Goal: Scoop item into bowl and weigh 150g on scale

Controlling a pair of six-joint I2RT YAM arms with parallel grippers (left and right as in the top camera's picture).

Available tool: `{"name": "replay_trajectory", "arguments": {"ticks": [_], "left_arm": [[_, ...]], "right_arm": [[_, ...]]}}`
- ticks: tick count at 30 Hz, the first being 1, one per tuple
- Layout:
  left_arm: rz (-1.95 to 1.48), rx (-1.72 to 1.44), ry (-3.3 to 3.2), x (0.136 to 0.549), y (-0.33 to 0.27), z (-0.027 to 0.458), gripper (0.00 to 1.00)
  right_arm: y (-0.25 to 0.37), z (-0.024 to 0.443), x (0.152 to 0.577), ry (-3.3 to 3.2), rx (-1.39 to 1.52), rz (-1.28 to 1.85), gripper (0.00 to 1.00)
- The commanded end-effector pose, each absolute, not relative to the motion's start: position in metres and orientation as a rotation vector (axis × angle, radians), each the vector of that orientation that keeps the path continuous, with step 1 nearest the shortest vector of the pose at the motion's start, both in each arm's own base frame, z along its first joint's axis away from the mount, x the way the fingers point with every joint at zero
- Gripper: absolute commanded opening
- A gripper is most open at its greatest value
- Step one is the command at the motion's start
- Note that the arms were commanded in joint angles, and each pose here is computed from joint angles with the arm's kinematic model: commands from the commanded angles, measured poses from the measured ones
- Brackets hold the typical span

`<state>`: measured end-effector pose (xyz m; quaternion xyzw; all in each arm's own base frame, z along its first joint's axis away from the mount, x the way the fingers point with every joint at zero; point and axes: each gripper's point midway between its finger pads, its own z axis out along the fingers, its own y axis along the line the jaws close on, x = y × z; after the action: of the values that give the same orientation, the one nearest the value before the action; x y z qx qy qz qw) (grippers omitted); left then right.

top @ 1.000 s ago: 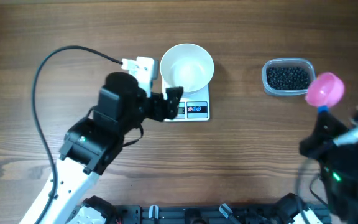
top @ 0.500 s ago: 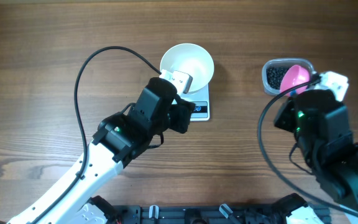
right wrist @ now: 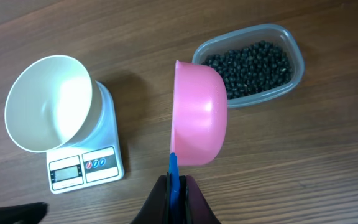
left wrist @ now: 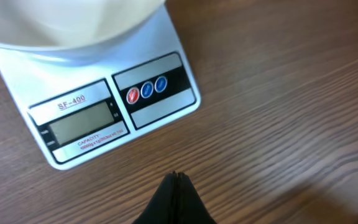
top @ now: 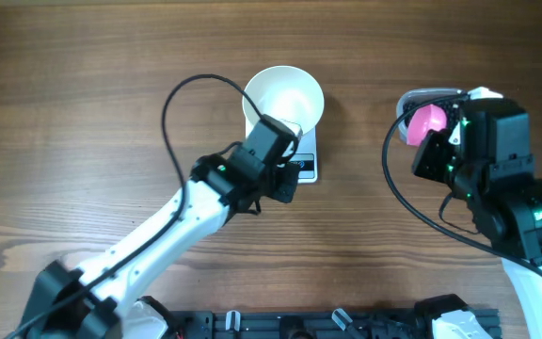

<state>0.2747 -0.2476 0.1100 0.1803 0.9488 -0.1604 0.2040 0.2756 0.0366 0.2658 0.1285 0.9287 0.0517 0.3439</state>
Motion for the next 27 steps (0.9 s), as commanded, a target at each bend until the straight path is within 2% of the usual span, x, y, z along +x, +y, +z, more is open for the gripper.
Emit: {"name": "replay_trajectory", "arguments": {"ticks": [1,8,27], "left_arm": [[-0.326,0.479,2.654,0.290,-0.244,0.092,0.04],[-0.302,0.474,2.656,0.306,-0.254,0.062,0.04],[-0.265,0.442,2.594,0.332,-0.263,0.042,0.04]], "right_arm": [[0.039,0.272,0.278,2.398,0.308,0.157,0.04],[0.040,0.274,0.280,2.388,0.307,0.160,0.04],[0.041,0.278,0.284,2.366,0.307,0.168,0.04]]}}
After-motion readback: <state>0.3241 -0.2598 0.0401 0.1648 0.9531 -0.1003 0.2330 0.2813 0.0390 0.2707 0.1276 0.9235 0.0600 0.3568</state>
